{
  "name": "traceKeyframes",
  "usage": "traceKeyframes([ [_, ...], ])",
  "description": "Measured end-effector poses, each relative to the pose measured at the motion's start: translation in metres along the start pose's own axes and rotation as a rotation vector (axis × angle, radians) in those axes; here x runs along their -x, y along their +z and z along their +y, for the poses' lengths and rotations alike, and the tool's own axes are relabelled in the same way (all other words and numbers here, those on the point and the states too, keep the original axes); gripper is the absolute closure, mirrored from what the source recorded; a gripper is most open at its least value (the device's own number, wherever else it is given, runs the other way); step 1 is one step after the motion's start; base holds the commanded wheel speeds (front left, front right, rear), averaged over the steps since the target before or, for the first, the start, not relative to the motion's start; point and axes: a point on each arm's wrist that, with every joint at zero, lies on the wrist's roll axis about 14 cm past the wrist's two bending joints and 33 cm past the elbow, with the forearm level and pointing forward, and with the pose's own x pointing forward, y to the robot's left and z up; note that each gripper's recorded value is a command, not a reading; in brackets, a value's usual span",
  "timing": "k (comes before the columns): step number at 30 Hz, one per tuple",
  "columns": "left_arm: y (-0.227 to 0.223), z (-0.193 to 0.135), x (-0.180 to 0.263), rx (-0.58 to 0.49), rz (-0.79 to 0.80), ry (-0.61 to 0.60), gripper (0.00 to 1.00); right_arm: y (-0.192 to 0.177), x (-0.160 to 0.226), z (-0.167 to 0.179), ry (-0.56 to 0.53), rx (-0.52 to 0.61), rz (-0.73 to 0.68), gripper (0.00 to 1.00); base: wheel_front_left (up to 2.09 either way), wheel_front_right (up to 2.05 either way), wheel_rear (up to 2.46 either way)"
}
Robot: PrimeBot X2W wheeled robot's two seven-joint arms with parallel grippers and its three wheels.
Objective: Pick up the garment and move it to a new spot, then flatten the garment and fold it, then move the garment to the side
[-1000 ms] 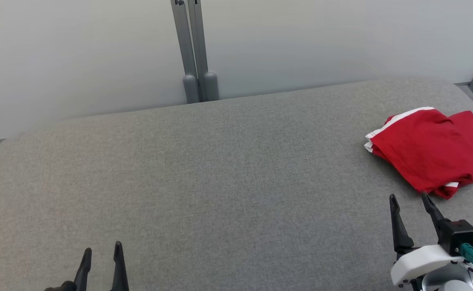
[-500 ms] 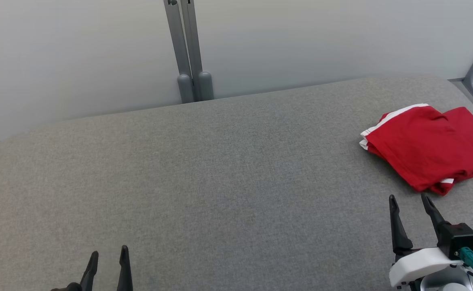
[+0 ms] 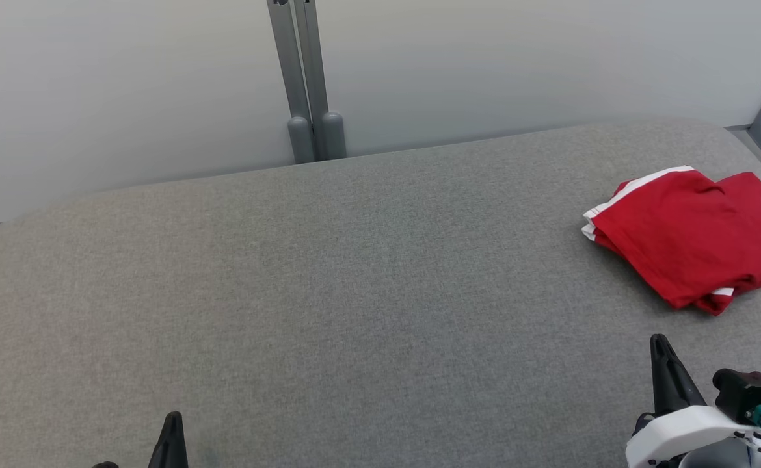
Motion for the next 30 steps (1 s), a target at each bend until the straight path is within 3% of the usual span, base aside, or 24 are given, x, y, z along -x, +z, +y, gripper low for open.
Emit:
traceKeyframes([
  [30,0.026,0.006,-0.022,0.417,-0.039,0.044,1.0,0.005,-0.016,0.003,-0.034,-0.513,0.014,1.0,0.0,0.0,0.0],
])
